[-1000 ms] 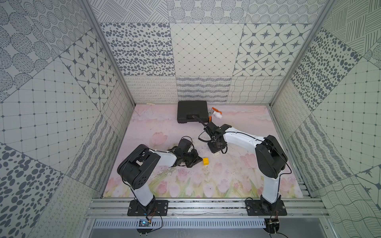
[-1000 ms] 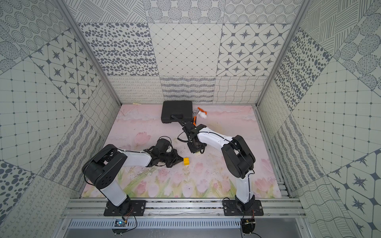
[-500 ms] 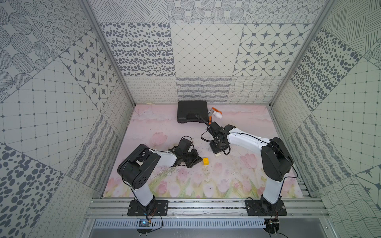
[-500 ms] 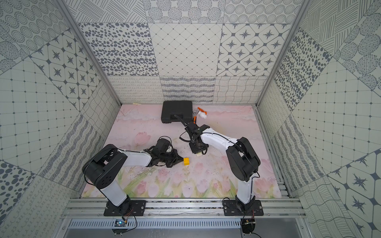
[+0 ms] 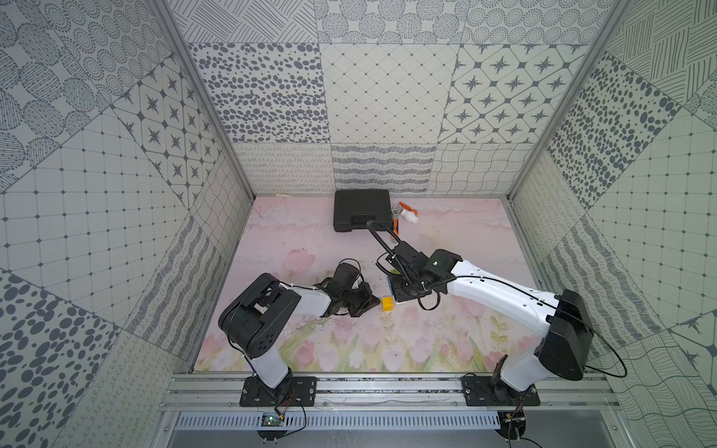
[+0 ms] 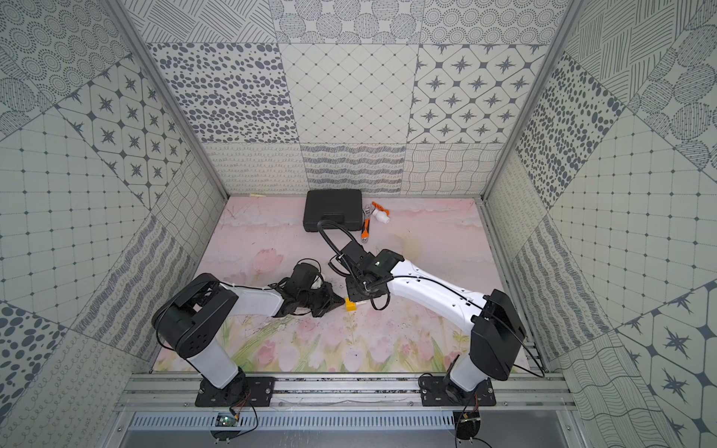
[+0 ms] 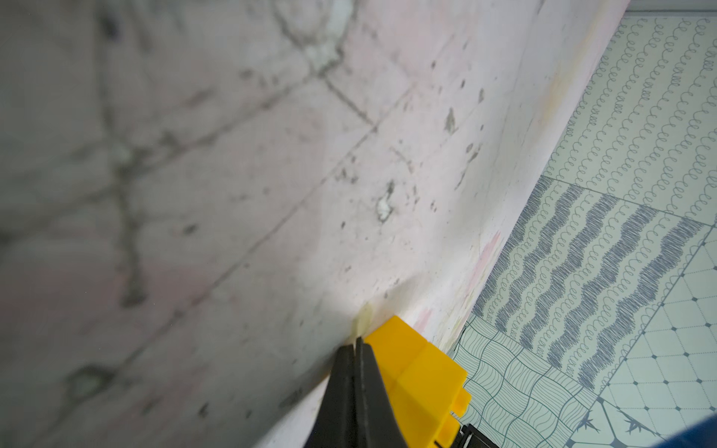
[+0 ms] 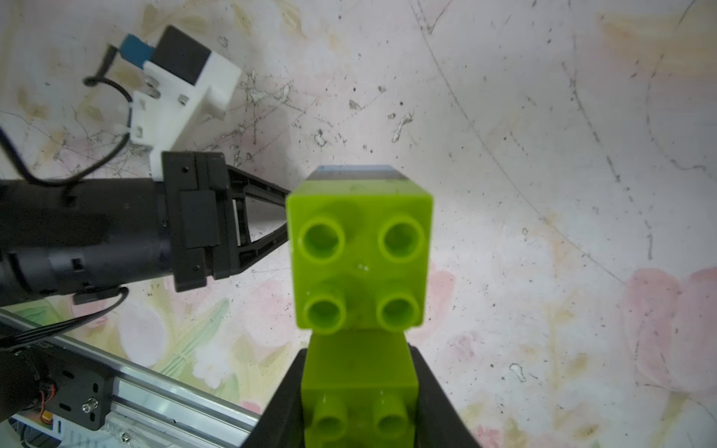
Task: Assemble the number 4 with lego
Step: Assemble the lego brick with the lego brick.
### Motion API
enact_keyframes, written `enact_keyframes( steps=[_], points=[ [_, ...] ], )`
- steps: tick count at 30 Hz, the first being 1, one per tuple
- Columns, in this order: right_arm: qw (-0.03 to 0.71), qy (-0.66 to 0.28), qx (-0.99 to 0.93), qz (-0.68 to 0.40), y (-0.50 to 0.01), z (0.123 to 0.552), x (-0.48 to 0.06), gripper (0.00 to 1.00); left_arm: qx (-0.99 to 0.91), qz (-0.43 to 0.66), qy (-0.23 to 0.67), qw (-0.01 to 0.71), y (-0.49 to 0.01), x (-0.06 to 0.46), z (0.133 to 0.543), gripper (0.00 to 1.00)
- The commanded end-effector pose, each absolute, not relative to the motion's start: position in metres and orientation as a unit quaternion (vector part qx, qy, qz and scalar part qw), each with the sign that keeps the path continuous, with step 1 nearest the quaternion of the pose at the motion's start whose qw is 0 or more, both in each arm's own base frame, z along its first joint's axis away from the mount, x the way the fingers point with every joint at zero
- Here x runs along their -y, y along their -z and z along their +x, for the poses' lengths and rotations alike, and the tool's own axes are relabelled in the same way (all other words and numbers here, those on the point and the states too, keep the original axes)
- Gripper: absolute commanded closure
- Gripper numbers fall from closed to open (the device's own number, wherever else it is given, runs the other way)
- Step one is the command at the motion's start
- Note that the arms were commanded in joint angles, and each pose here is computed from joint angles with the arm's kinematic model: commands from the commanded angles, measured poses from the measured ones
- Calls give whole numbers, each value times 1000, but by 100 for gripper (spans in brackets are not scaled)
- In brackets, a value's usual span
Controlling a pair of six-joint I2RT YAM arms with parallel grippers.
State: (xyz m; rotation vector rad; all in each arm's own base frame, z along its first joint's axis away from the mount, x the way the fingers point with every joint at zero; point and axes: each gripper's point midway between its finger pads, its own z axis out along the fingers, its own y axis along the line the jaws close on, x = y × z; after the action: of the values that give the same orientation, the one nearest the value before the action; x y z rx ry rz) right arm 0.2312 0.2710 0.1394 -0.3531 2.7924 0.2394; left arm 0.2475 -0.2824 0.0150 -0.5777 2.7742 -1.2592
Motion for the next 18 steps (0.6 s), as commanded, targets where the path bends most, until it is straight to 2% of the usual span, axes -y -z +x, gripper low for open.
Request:
enact_keyframes(
  steps=[1,18],
  points=[
    [152,-79,-982,-81,-127,230,-278,86,-930,-251,267,-31,38,231,205,96],
    [139,-28,-987,-77,-114,238,-294,86,-920,-254,298,-35,44,229,205,96]
  ],
)
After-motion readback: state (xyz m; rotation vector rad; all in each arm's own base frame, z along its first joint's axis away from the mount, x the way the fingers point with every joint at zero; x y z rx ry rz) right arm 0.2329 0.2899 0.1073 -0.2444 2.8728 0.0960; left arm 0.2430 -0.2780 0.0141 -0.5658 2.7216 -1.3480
